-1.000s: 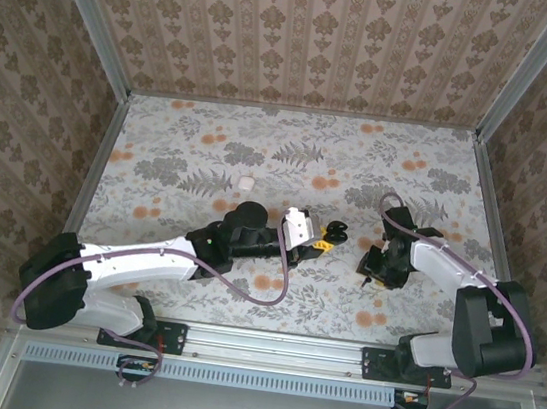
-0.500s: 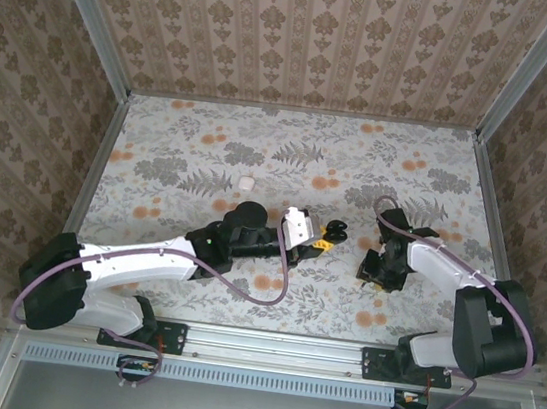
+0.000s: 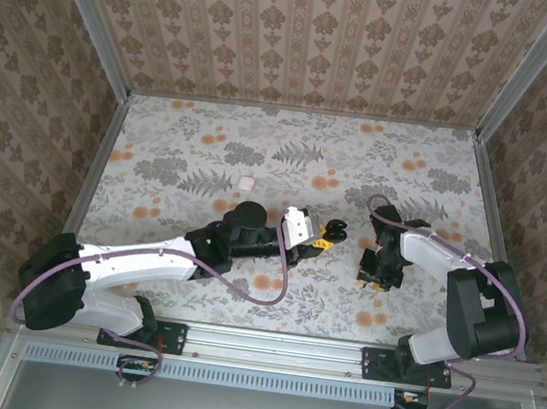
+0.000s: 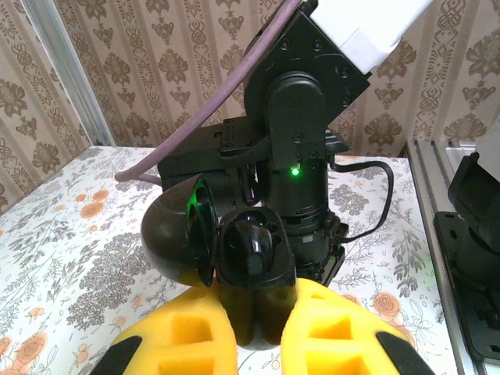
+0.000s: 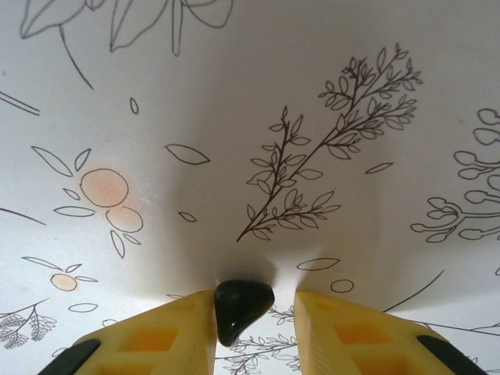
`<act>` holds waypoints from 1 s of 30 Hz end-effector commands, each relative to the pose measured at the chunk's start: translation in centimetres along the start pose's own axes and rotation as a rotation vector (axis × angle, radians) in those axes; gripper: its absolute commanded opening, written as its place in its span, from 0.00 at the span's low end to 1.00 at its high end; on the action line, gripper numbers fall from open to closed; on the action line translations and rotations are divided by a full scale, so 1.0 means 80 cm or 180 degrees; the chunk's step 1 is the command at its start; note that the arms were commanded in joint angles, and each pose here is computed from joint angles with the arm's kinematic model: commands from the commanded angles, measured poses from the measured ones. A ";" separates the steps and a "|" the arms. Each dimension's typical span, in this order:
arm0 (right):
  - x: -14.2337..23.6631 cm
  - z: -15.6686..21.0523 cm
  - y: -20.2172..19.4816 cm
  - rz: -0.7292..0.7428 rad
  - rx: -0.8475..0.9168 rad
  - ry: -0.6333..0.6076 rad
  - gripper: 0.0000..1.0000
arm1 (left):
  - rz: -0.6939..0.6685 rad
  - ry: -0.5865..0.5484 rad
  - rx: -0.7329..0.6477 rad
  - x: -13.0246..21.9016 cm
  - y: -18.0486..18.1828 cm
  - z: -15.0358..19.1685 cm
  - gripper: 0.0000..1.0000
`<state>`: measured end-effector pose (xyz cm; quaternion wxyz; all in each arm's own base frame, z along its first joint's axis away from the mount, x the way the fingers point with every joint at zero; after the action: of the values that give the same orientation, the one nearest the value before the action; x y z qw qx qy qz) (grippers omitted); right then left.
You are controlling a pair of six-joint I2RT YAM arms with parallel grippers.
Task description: Insert wireless bluetooth earbuds into charging case
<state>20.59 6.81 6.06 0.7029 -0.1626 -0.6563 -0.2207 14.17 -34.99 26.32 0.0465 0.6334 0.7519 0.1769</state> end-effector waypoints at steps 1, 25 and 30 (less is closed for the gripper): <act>-0.005 -0.010 0.018 -0.0072 0.0076 -0.0074 0.32 | -0.0076 -0.0135 -0.0124 0.005 0.005 -0.017 0.00; -0.002 -0.014 0.026 0.0104 0.0236 -0.0069 0.30 | -0.0080 -0.0100 -0.0125 0.006 0.006 -0.016 0.00; -0.003 -0.007 0.022 0.0137 0.0284 -0.0001 0.30 | -0.0090 -0.0083 -0.0126 0.006 0.007 -0.014 0.00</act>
<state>22.62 7.99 6.20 0.7005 -0.1483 -0.6704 -0.1946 14.28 -34.96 26.29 0.0479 0.6303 0.7535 0.1810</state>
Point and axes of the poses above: each hand's point on the last joint's axis, 136 mm out from that joint toward the fingers, its own x axis back along the fingers, its own y axis along the line the jaws close on, z = x × y, the point moved 5 cm from there along x, back along the fingers, and after that the axes turned 13 degrees about -x, right-handed, at the moved point
